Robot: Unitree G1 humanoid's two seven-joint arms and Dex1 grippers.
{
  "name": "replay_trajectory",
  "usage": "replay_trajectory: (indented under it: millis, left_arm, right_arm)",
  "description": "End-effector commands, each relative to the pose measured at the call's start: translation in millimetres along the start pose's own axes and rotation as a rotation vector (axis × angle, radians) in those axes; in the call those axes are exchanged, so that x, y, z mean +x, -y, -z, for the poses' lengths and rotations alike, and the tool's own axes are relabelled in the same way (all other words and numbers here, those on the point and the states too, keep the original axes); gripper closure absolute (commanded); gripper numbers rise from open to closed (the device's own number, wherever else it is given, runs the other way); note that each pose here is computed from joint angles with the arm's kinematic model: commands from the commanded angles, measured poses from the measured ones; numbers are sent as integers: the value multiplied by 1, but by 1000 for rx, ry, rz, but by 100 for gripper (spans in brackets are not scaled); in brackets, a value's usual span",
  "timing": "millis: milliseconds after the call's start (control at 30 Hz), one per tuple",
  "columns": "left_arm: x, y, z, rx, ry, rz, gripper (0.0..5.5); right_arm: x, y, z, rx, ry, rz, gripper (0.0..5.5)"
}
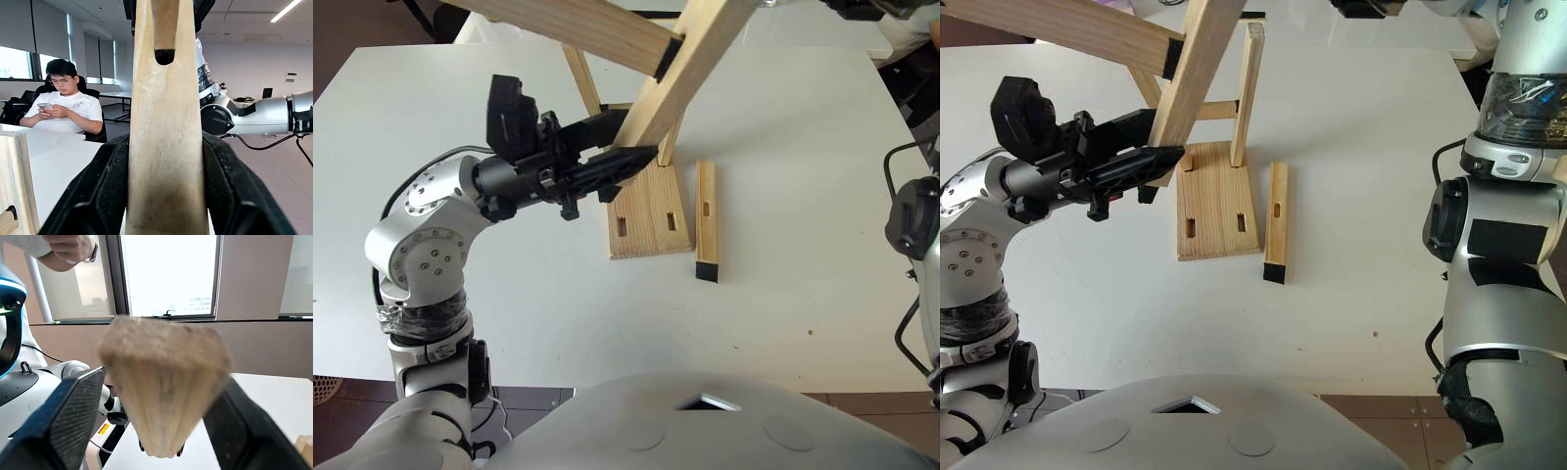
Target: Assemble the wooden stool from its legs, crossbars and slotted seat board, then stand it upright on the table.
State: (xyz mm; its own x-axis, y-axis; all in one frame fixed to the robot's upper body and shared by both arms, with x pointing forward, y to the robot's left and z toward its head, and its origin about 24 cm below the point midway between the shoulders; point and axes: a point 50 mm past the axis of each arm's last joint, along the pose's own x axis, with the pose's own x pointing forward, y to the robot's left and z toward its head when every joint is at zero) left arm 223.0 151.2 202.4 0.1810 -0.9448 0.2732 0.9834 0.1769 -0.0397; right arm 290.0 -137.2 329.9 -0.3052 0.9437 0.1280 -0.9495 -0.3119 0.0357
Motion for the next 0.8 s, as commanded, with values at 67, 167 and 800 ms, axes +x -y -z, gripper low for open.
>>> replay_trajectory:
  millis: [67, 167, 800]
  left_arm:
    - [0, 1, 6, 6, -33, -10, 351]
    - [0, 2, 6, 9, -31, -10, 351]
    - [8, -5, 27, -44, -3, -155, 271]
  right_arm:
    - [8, 3, 5, -28, -63, 5, 245]
    - [6, 8, 9, -27, -79, 28, 281]
    - [-2, 8, 3, -3, 59, 67, 349]
